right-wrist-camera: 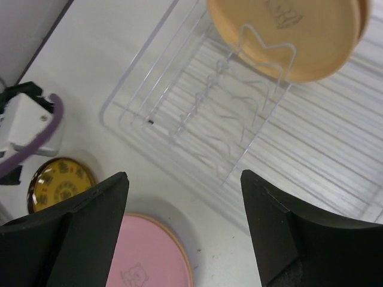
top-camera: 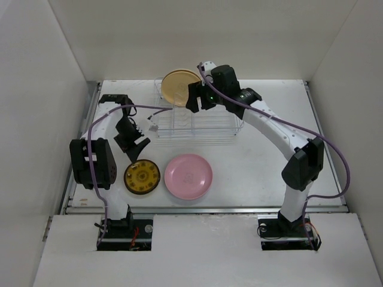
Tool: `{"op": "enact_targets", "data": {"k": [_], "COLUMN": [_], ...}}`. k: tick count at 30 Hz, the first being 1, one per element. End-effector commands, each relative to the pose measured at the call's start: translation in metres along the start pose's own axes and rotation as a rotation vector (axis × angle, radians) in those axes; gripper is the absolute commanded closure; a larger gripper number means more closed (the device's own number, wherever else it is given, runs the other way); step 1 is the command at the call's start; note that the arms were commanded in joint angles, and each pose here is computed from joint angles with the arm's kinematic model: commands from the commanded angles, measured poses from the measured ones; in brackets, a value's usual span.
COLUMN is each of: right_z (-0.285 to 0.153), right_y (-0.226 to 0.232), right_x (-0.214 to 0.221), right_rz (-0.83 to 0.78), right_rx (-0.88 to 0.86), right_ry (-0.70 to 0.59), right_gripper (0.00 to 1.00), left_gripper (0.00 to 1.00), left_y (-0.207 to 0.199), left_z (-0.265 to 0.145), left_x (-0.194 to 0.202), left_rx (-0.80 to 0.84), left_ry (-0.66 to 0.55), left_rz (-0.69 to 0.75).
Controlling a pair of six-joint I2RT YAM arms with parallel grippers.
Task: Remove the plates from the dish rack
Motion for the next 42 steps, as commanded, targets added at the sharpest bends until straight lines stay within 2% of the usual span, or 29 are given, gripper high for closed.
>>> {"op": "enact_targets", "data": {"k": [1, 3, 4, 5, 7, 9, 11, 12, 13, 15, 18, 22, 26, 28, 31, 32, 33, 34, 35, 36, 41, 42], "right_z": [0.001, 0.009, 0.009, 0.026, 0.039, 0.060, 0.069, 0.084, 0.087, 0.100, 0.110, 0.127, 0.142, 0.151, 0.164, 0.167, 0.174, 0.173, 0.177, 0.177, 0.168, 0.168], "right_y": [-0.006, -0.017, -0.017, -0.030, -0.037, -0.045, -0.049, -0.055, -0.064, -0.074, -0.082, -0.099, -0.103, -0.103, -0.112, -0.110, -0.114, -0.111, -0.112, -0.112, -0.107, -0.109], "right_x": [-0.036, -0.044, -0.058, -0.055, -0.061, -0.065, -0.076, -0.071, -0.072, -0.075, -0.079, -0.079, -0.074, -0.068, -0.059, -0.059, -0.051, -0.055, -0.051, -0.051, -0.053, -0.046], "right_rz": [-0.023, -0.047, -0.060, -0.078, -0.109, -0.156, -0.161, -0.159, -0.152, -0.144, -0.116, -0.103, -0.119, -0.120, -0.102, -0.094, -0.096, -0.088, -0.089, -0.078, -0.082, -0.080], "right_rx": [0.090, 0.153, 0.187, 0.224, 0.235, 0.263, 0.313, 0.331, 0.352, 0.376, 0.441, 0.477, 0.399, 0.354, 0.339, 0.311, 0.303, 0.289, 0.283, 0.280, 0.259, 0.265], "right_ry": [-0.164, -0.195, -0.250, -0.232, -0.236, -0.250, -0.315, -0.313, -0.332, -0.395, -0.489, -0.521, -0.506, -0.486, -0.465, -0.464, -0.443, -0.455, -0.443, -0.444, -0.430, -0.407], "right_gripper": [0.18, 0.18, 0.20, 0.22, 0.29, 0.33, 0.41, 0.47, 0.57, 0.57, 0.44, 0.44, 0.44, 0.44, 0.46, 0.49, 0.52, 0.57, 0.61, 0.70, 0.97, 0.97], "left_gripper": [0.26, 0.26, 0.28, 0.28, 0.28, 0.28, 0.29, 0.29, 0.29, 0.29, 0.29, 0.29, 0.29, 0.35, 0.57, 0.66, 0.79, 0.84, 0.88, 0.93, 1.00, 1.00], "left_y": [-0.011, -0.004, 0.004, 0.011, 0.023, 0.043, 0.065, 0.072, 0.079, 0.092, 0.105, 0.109, 0.118, 0.124, 0.125, 0.128, 0.127, 0.127, 0.127, 0.125, 0.119, 0.115], "left_z": [-0.040, -0.050, -0.051, -0.065, -0.071, -0.072, -0.058, -0.067, -0.065, -0.054, -0.037, -0.030, -0.020, -0.012, -0.005, 0.000, 0.001, 0.005, 0.005, 0.005, 0.003, 0.000], "left_x": [-0.008, -0.022, -0.031, -0.046, -0.064, -0.088, -0.103, -0.110, -0.113, -0.125, -0.129, -0.138, -0.145, -0.146, -0.144, -0.144, -0.143, -0.142, -0.142, -0.141, -0.138, -0.137], "left_rx": [-0.125, -0.148, -0.147, -0.193, -0.186, -0.197, -0.206, -0.231, -0.237, -0.229, -0.218, -0.152, -0.139, -0.141, -0.120, -0.116, -0.110, -0.100, -0.102, -0.086, -0.084, -0.081], "left_ry": [-0.106, -0.222, -0.268, -0.369, -0.464, -0.524, -0.490, -0.514, -0.515, -0.501, -0.482, -0.541, -0.578, -0.559, -0.518, -0.508, -0.499, -0.479, -0.479, -0.474, -0.486, -0.488], "left_rz": [-0.147, -0.222, -0.268, -0.366, -0.462, -0.576, -0.634, -0.646, -0.664, -0.687, -0.725, -0.707, -0.710, -0.720, -0.723, -0.719, -0.722, -0.721, -0.712, -0.714, -0.699, -0.715]}}
Point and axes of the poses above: each gripper's point midway between its finger pads, its own z axis out along the fingers, its own y axis along the line the jaws close on, x = y × z, the point moved 10 cm from there along -z, back along the fingers, and after that the axes turned 7 degrees about z, right-handed, at the moved point
